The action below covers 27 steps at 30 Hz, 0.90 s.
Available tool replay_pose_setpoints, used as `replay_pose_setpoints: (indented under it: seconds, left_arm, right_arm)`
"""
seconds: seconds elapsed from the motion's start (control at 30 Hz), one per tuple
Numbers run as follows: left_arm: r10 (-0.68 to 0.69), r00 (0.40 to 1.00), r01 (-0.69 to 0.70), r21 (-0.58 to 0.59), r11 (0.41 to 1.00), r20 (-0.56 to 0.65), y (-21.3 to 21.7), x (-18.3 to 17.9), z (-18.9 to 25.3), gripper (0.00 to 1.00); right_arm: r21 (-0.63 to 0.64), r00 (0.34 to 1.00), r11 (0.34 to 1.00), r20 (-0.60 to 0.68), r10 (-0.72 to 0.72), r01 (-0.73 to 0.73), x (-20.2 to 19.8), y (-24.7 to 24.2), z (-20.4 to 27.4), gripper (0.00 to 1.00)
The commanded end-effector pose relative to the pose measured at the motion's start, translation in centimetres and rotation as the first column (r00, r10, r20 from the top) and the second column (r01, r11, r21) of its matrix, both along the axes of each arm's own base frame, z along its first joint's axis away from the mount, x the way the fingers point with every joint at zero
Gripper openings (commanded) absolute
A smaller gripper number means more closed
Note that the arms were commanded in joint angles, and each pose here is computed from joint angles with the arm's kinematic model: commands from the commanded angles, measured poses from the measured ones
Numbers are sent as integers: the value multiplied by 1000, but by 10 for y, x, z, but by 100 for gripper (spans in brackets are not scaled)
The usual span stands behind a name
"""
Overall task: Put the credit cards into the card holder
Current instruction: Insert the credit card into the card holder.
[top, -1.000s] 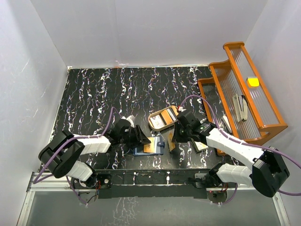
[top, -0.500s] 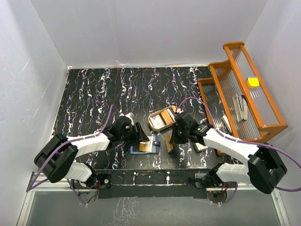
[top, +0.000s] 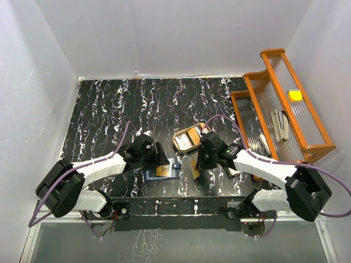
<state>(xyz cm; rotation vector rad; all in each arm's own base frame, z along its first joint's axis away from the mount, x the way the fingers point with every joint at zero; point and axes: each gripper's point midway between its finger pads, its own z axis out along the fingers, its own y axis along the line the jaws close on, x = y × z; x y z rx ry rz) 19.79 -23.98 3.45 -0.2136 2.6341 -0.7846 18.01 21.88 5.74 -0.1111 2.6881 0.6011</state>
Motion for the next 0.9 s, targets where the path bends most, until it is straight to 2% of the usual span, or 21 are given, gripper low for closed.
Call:
replay_pose_setpoints:
  seconds: [0.0,0.6,0.87]
  left_arm:
    - [28,999,-29,93,995,21,16,5,6,60]
    - [94,993,-106,213,971,68,41,14,23,75]
    - [97,995,-98,140,985,10,31,3,8,75]
  right_arm:
    - [40,999,999,48,4,-5,11,14,11,0]
    - [59,998,998,70,5,-9,12,24,19,0]
    - [93,996,996,93,0,-8,15,34,24,0]
